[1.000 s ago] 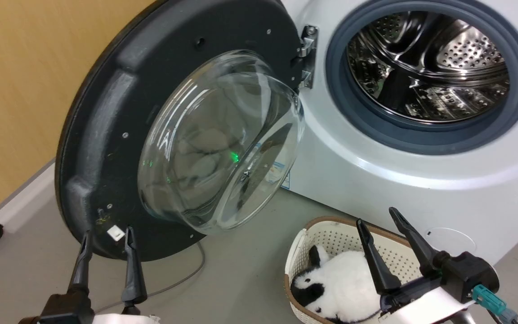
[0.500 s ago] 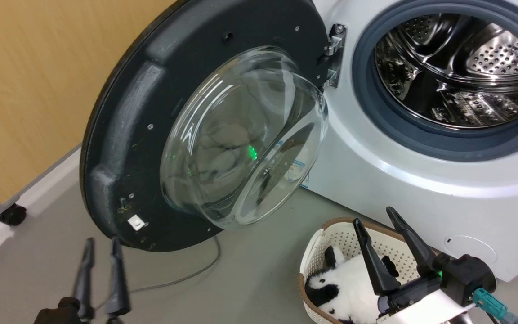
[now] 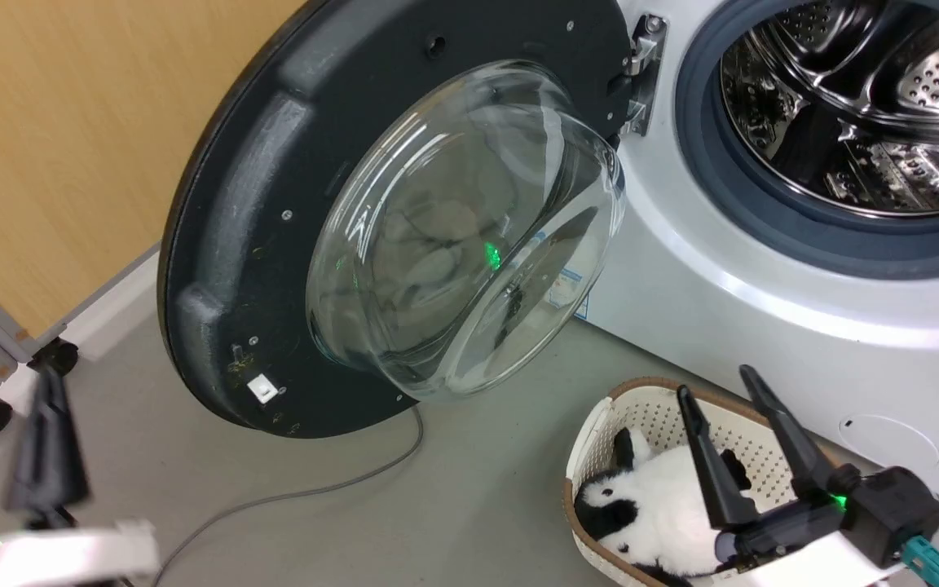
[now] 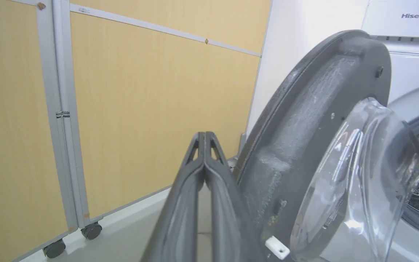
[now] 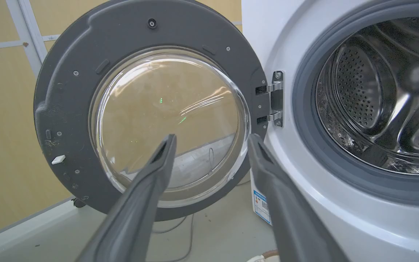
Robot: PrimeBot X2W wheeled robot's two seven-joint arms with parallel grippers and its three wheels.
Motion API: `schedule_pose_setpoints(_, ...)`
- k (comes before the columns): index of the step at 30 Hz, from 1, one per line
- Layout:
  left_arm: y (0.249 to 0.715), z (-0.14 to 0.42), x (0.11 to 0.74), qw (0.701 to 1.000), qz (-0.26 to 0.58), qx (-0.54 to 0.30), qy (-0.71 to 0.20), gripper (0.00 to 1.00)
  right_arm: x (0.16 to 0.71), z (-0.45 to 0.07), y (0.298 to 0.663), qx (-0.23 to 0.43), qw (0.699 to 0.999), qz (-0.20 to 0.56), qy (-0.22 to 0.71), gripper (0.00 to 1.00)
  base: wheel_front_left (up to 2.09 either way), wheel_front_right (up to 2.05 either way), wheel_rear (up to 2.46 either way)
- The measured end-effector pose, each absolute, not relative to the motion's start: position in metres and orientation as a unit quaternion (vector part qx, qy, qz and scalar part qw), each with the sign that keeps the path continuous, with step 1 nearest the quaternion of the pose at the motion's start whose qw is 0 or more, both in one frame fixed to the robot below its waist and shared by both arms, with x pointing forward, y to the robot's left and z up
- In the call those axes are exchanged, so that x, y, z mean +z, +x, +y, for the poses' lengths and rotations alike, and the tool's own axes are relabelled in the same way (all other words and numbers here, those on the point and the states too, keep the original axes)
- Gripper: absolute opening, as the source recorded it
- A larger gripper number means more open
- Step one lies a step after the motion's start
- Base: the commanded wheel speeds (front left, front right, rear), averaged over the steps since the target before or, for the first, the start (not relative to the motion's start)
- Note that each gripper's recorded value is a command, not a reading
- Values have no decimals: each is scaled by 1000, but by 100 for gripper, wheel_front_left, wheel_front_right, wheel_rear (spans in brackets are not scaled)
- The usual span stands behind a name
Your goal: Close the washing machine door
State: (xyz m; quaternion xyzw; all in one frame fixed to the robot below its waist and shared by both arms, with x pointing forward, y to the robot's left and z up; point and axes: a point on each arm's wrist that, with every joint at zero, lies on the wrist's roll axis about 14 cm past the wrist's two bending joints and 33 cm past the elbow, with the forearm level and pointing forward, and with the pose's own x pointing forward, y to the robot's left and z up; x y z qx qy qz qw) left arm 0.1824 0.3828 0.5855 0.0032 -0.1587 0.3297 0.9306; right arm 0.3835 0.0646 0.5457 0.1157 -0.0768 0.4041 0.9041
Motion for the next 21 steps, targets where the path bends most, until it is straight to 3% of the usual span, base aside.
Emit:
schedule_pose_setpoints(4,192,413,596,928,-166,332,-20,0,543,58,388,395,909,-76,114,100,0,0,0)
schedule_pose_setpoints(13,235,480,626,912,-176,321,-185,0,534,49,396,386,913,-72,111,100,0,0,0)
schedule_pose_setpoints(21,270,498,594,862,-120,306,-386,0,523,39,405,374,919,-62,112,100,0,0,0)
